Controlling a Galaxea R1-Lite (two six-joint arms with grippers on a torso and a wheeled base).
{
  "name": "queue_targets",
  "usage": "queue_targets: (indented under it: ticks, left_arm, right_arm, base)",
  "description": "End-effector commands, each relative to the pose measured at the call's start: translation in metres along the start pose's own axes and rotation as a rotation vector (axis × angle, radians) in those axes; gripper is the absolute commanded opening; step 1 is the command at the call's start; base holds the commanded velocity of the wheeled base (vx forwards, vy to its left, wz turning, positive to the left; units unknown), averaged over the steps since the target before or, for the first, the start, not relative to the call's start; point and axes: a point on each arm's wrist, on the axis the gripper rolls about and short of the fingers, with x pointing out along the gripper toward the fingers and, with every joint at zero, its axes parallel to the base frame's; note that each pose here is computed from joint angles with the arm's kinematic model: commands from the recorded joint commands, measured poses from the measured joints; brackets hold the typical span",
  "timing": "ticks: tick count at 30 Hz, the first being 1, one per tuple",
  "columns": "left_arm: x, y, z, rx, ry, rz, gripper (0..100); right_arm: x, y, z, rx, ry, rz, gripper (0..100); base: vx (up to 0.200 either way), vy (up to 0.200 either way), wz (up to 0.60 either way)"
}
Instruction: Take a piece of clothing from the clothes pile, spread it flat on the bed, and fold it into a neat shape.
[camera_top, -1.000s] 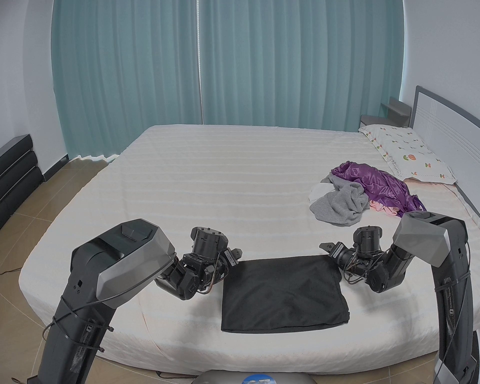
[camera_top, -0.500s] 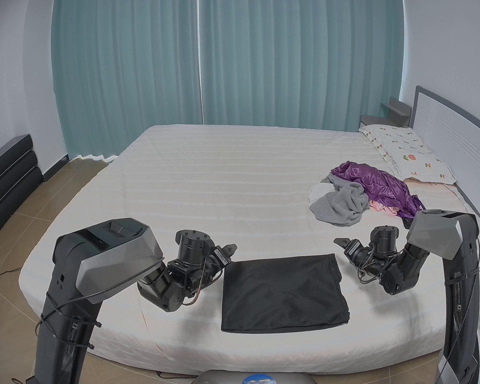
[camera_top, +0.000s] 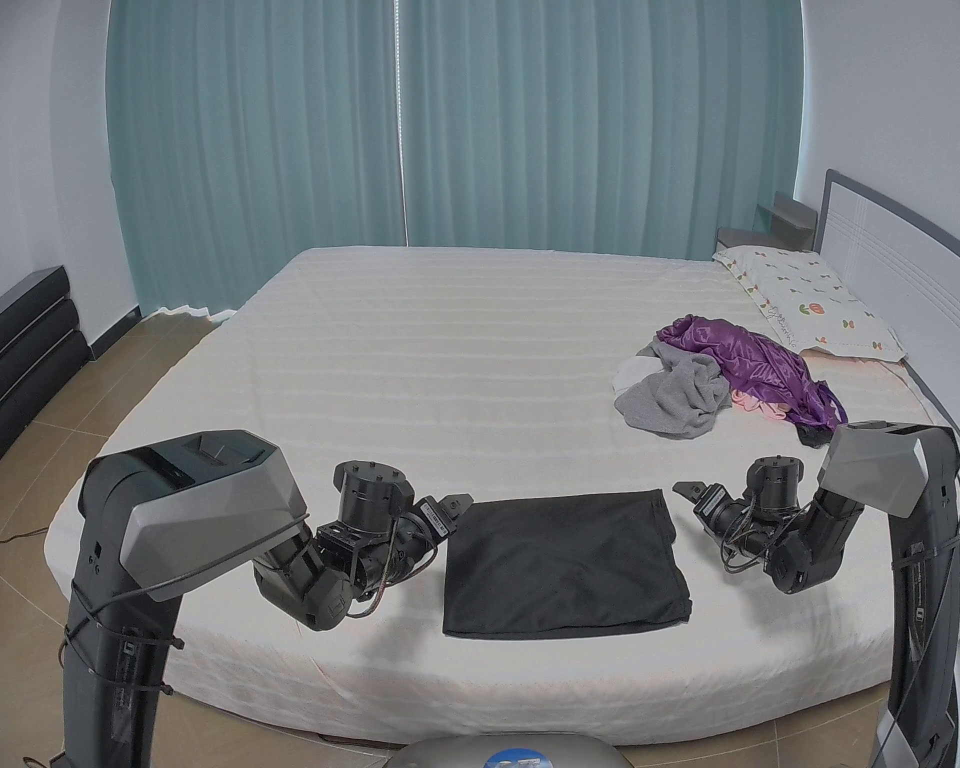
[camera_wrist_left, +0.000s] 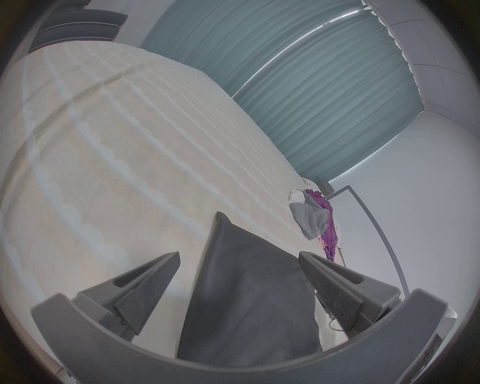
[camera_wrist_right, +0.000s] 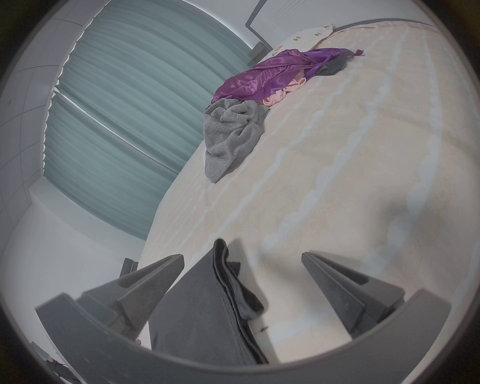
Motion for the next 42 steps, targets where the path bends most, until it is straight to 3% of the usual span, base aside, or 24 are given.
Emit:
queue_targets:
  ticks: [1, 16, 23, 30, 34, 39, 42]
  left_arm:
    - [0.0, 0.0, 0.008, -0.008, -0.01, -0.011, 100]
    - [-0.001, 0.0, 0.008, -0.018, 0.018, -0.032, 100]
    - [-0.004, 0.002, 0.016, -0.012, 0.005, -0.015, 100]
    - [-0.003, 0.018, 0.018, 0.09, 0.03, 0.096, 100]
    - [0.001, 0.021, 0.013, 0.112, 0.046, 0.111, 100]
    - [0.008, 0.031, 0.004, 0.23, 0.089, 0.119, 100]
    - [0.009, 0.033, 0.0, 0.249, 0.105, 0.124, 100]
  right_arm:
    - [0.0, 0.0, -0.001, -0.001, 0.002, 0.001, 100]
    - [0.002, -0.001, -0.002, -0.004, -0.002, 0.007, 100]
    - [0.002, -0.001, -0.002, -0.004, -0.002, 0.007, 100]
    - [0.002, -0.002, -0.003, -0.005, -0.001, 0.006, 100]
    - [0.002, -0.001, -0.004, -0.006, 0.001, 0.008, 100]
    - [0.002, -0.001, -0.004, -0.006, 0.001, 0.008, 100]
    - [0.002, -0.001, -0.004, -0.008, 0.001, 0.008, 100]
  base:
    - [0.0, 0.0, 0.0]
    - [0.0, -0.16, 0.0]
    - [0.0, 0.0, 0.0]
    - [0.0, 0.0, 0.0]
    - [0.0, 0.0, 0.0]
    - [0.0, 0.0, 0.0]
    - [0.0, 0.0, 0.0]
